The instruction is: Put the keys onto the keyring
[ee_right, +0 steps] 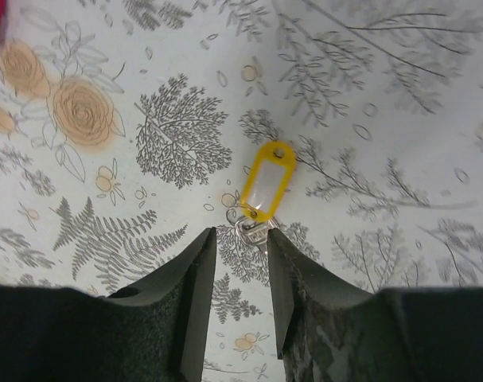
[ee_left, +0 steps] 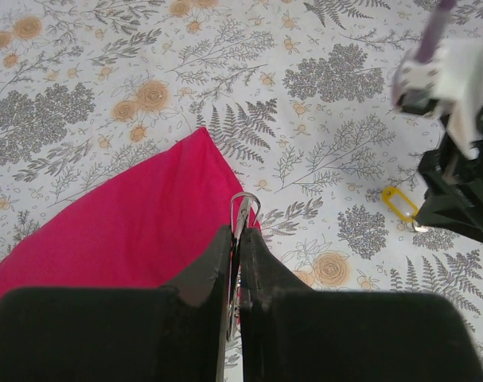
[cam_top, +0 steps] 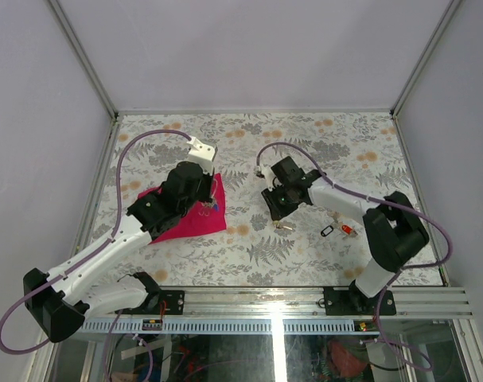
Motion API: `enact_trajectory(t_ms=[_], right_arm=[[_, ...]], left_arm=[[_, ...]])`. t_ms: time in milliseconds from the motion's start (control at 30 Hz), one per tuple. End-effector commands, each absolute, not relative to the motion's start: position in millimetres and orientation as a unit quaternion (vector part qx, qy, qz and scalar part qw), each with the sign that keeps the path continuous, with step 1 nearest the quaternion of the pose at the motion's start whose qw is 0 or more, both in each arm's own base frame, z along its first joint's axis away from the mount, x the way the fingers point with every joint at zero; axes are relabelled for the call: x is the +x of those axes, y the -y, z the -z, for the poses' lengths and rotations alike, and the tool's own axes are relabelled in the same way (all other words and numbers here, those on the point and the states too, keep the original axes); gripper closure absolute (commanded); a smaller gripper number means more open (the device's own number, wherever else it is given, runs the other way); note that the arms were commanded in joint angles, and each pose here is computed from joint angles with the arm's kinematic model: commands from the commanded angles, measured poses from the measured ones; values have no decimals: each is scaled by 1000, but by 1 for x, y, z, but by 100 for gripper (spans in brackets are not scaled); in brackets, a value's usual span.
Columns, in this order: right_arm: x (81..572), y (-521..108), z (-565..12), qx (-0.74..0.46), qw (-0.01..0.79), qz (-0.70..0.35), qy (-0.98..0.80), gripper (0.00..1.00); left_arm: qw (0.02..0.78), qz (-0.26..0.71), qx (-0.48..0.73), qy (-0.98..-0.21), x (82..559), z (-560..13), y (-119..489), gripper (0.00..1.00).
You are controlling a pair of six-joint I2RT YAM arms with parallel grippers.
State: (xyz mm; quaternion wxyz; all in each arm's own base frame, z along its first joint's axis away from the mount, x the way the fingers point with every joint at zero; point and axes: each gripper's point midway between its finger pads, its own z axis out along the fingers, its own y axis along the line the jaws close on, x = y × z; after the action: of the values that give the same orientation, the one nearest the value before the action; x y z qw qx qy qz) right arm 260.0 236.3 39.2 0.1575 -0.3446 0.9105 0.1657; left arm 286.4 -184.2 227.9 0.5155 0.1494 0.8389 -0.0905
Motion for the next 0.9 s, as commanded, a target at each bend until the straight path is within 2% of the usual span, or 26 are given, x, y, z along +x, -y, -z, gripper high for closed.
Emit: enact_trajectory(t_ms=[0, 100, 333, 867], right_arm=[[279, -232, -77, -173, 256, -120, -944, 61], [275, -228, -78, -106, 271, -89, -952, 60], [271, -232, -68, -40, 274, -20, -961, 59], [267, -242, -28, -38, 232, 15, -972, 58]], left_arm=[[559, 95, 121, -815, 296, -253, 179, 100], [558, 97, 123, -815, 295, -253, 180, 100], [554, 97, 125, -817, 296, -250, 181, 100], [547, 100, 132, -820, 296, -246, 185, 100]])
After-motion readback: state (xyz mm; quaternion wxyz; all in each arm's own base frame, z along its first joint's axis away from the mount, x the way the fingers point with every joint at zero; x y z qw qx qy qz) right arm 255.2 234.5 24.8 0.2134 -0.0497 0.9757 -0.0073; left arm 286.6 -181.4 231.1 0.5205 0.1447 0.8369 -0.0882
